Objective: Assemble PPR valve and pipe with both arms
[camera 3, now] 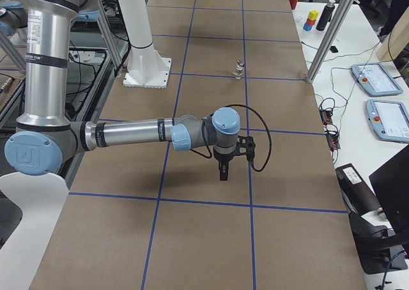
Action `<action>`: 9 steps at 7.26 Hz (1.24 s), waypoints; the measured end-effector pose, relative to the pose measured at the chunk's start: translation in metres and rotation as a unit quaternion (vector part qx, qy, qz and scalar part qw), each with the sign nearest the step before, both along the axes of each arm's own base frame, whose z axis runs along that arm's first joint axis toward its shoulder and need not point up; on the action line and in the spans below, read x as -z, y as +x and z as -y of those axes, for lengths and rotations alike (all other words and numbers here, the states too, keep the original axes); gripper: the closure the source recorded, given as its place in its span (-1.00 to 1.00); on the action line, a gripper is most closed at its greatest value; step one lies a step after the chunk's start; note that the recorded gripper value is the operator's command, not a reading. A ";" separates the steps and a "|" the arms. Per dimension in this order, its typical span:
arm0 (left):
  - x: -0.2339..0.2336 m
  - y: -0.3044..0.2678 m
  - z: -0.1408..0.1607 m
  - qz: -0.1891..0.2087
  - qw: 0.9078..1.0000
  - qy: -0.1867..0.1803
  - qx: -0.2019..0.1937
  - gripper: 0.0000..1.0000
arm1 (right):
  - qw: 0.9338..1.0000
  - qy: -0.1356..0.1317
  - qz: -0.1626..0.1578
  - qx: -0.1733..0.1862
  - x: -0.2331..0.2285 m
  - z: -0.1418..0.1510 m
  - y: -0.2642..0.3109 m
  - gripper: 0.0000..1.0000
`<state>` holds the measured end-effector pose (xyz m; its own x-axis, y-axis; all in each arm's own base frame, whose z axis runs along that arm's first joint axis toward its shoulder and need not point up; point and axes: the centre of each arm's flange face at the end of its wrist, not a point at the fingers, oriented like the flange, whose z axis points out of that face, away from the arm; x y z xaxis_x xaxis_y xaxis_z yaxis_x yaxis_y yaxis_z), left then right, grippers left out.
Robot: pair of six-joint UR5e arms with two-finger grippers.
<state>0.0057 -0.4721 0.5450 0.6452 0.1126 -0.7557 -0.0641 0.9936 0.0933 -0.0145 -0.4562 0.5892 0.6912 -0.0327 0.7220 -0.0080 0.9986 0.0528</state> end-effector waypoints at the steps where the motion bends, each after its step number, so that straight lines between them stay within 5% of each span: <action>1: 0.003 0.000 0.001 -0.001 1.000 0.003 0.000 -0.99 | 1.000 0.001 0.002 0.000 0.001 0.000 0.000 -0.99; 9: 0.024 -0.001 -0.007 -0.003 1.000 0.024 0.000 -0.99 | 1.000 -0.002 0.003 -0.002 0.001 -0.001 0.000 -0.99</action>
<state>0.0046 -0.4649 0.5210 0.6404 0.1491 -0.7534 -0.0630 0.9879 0.1420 -0.0144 -0.4557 0.5884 0.6868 -0.0280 0.7263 -0.0114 0.9987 0.0493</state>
